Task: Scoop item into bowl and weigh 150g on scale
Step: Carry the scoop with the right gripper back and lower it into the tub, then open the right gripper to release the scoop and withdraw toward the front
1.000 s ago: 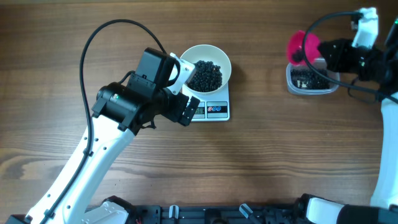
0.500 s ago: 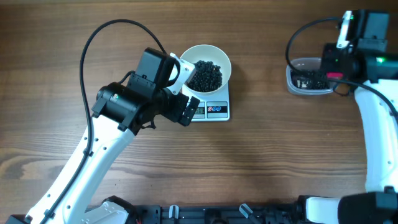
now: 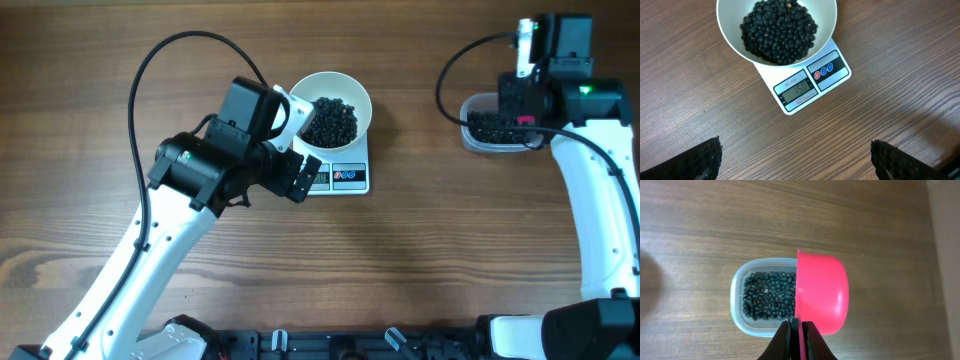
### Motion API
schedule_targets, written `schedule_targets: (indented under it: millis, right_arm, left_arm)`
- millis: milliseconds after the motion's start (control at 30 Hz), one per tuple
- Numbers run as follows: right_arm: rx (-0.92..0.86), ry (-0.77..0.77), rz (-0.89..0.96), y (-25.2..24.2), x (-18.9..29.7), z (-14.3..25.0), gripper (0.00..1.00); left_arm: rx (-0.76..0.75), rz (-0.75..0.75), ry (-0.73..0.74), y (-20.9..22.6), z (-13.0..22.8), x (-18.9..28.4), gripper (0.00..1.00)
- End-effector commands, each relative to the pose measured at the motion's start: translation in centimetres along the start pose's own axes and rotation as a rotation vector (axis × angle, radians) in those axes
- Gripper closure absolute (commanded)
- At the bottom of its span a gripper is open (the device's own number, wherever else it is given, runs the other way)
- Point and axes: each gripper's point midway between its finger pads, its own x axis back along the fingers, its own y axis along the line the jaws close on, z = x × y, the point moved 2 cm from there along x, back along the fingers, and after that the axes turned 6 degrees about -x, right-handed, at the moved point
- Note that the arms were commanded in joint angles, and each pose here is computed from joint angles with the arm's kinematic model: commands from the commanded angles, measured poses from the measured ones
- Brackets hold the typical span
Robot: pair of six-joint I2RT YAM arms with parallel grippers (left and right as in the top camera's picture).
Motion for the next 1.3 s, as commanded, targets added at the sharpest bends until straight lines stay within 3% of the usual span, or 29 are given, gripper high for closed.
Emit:
schedule_targets:
  millis: [0, 200, 233, 333, 467, 533, 600, 733, 867, 1000, 1167, 1200, 1233, 1267]
  right_arm:
    - [0.087, -0.009, 0.036, 0.1, 0.1, -0.3, 0.96]
    - [0.077, -0.003, 0.034, 0.1, 0.1, -0.2, 0.96]
    - [0.008, 0.007, 0.021, 0.3, 0.1, 0.0, 0.96]
    - [-0.139, -0.002, -0.222, 2.7, 1.5, 0.0, 0.96]
    - [-0.218, -0.162, -0.595, 3.5, 8.3, -1.4, 0.96]
    - [-0.257, -0.110, -0.660, 3.6, 8.1, 0.6, 0.96]
    - [-0.335, -0.052, -0.843, 5.4, 6.7, 3.4, 0.96]
    - [-0.616, -0.081, -0.762, 1.4, 2.9, 4.6, 0.96]
    - [-0.878, -0.121, -0.501, -4.8, 0.1, 5.1, 0.96]
    - [-0.953, -0.152, -0.491, -5.1, -2.4, 5.3, 0.96]
    - [-1.030, -0.041, -0.464, -4.6, -6.3, 7.2, 0.96]
    - [-1.031, -0.031, -0.463, -4.5, -6.6, 7.3, 0.93]
    - [-1.030, -0.031, -0.463, -4.5, -6.6, 7.3, 0.68]
    - [-1.024, -0.034, -0.464, -4.5, -6.6, 7.3, 0.55]
  left_arm:
    - [0.004, -0.008, -0.004, 0.2, 0.0, 0.1, 0.00]
    - [0.004, -0.008, -0.004, 0.2, 0.0, 0.1, 0.00]
    - [0.004, -0.008, -0.004, 0.2, 0.0, 0.1, 0.00]
    - [0.005, -0.008, -0.004, 0.2, 0.0, 0.1, 0.00]
    - [0.005, -0.008, -0.004, 0.2, 0.0, 0.1, 0.00]
    - [0.004, -0.008, -0.004, 0.2, 0.0, 0.1, 0.00]
    - [0.005, -0.008, -0.004, 0.2, 0.0, 0.1, 0.00]
    - [0.004, -0.008, -0.004, 0.2, 0.0, 0.1, 0.00]
    - [0.004, -0.008, -0.004, 0.2, 0.0, 0.1, 0.00]
    - [0.005, -0.008, -0.004, 0.2, 0.0, 0.1, 0.00]
    - [0.004, -0.008, -0.004, 0.2, 0.0, 0.1, 0.00]
    - [0.004, -0.008, -0.004, 0.2, 0.0, 0.1, 0.00]
    - [0.005, -0.008, -0.004, 0.2, 0.0, 0.1, 0.00]
    - [0.004, -0.008, -0.004, 0.2, 0.0, 0.1, 0.00]
